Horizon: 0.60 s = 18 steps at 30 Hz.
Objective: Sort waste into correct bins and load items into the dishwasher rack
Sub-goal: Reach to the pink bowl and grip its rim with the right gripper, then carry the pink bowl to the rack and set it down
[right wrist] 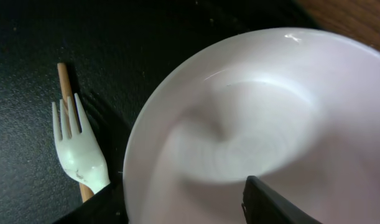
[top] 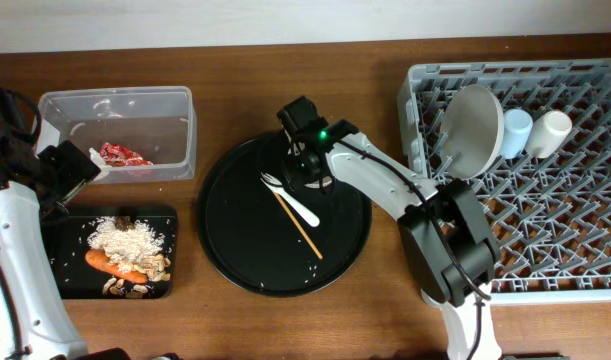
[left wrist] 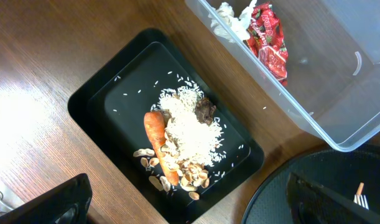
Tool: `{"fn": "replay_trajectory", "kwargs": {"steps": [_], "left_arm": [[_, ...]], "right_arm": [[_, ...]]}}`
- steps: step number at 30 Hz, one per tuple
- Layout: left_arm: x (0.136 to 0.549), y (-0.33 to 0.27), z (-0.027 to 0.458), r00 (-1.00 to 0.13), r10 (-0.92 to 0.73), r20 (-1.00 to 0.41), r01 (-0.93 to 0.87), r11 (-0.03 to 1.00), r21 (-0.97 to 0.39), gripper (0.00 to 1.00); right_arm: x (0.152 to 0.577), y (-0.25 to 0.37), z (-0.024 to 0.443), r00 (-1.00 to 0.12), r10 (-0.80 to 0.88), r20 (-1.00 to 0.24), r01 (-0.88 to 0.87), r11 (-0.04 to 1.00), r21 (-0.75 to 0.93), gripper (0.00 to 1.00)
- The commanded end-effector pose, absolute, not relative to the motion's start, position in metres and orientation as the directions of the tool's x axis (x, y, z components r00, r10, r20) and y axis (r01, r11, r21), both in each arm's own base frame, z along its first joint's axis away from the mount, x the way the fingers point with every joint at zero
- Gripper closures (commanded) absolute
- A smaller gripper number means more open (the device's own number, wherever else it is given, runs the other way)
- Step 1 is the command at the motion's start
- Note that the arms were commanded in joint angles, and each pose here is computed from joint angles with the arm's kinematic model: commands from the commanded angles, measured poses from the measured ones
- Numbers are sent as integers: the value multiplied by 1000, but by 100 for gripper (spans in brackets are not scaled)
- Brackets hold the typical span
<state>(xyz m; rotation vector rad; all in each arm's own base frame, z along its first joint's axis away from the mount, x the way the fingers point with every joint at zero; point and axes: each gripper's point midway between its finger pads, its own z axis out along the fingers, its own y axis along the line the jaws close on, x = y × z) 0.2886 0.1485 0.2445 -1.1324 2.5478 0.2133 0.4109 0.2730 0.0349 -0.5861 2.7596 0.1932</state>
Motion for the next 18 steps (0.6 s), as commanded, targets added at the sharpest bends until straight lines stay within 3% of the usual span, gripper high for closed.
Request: {"fn": "replay_trajectory", "kwargs": {"steps": [1, 4, 7, 11, 15, 18], "left_arm": [[289, 151, 248, -605, -699, -381, -754, 657, -9, 1], [289, 151, 248, -605, -699, -381, -754, 657, -9, 1], [289, 151, 248, -605, -699, -381, -754, 657, -9, 1], [289, 151, 248, -605, -699, -381, -754, 657, -9, 1], [289, 151, 248, -605, -699, -381, -754, 657, -9, 1], [289, 151, 248, -605, -699, -381, -754, 657, -9, 1]], "right_arm": [[408, 274, 25, -864, -393, -313, -425, 904, 39, 44], [405, 280, 21, -854, -414, -316, -438, 899, 5, 54], [406, 278, 15, -857, -414, -307, -431, 902, -12, 76], [411, 282, 36, -851, -410, -329, -431, 902, -7, 96], [420, 282, 96, -841, -387, -379, -420, 908, 3, 96], [426, 255, 171, -863, -263, -430, -312, 949, 44, 96]]}}
